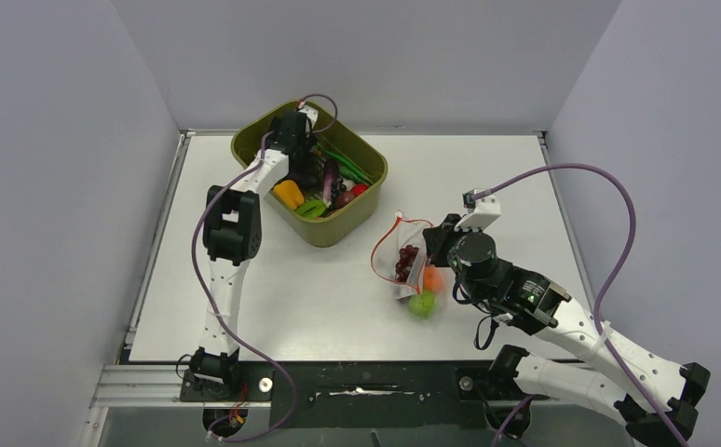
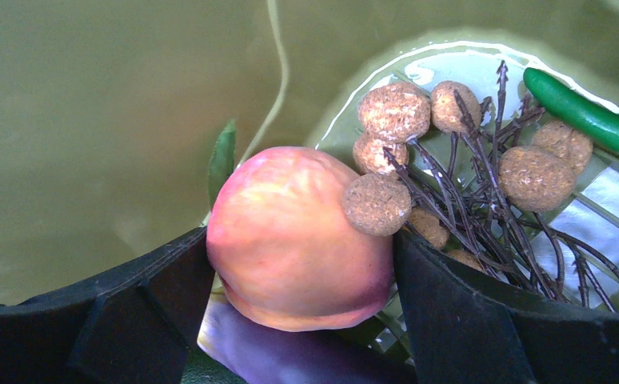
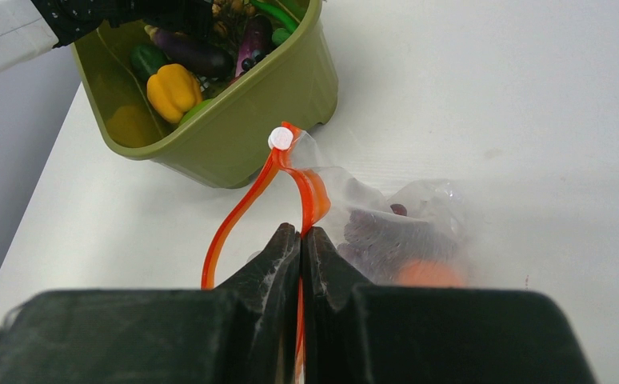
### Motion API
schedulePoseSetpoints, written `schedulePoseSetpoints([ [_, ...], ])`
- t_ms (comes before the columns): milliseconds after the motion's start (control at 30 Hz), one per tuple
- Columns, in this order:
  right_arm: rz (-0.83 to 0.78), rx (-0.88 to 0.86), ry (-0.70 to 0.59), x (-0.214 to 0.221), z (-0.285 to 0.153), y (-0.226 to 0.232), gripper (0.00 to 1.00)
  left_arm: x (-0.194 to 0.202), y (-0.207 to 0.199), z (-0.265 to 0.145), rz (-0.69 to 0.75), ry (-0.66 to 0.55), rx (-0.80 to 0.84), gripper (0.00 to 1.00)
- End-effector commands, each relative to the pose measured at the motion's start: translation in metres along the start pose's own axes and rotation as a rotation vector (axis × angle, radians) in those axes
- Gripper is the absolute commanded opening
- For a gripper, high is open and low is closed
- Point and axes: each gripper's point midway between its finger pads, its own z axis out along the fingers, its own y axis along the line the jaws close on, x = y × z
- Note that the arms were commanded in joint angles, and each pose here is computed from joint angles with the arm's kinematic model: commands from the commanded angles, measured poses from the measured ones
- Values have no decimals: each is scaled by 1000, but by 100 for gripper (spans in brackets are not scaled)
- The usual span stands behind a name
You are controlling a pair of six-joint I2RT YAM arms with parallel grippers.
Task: Place the food in the zip-top bag and seal the zipper
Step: Pick up the fake fruit from the bin.
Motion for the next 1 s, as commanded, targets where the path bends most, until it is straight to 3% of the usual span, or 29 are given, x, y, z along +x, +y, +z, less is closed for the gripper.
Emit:
schedulePoseSetpoints([
  [0,63,-17,-105,-36,-8,7,0,-30,12,-3,-48,-84,-16,77],
  [267,70,-25,-103,-36,-8,8,0,-43,11,-20,-59,-113,-5,60],
  [967,104,-63,-79,-26,-13,9,0,-68,37,-85,-190,-179,-3,53],
])
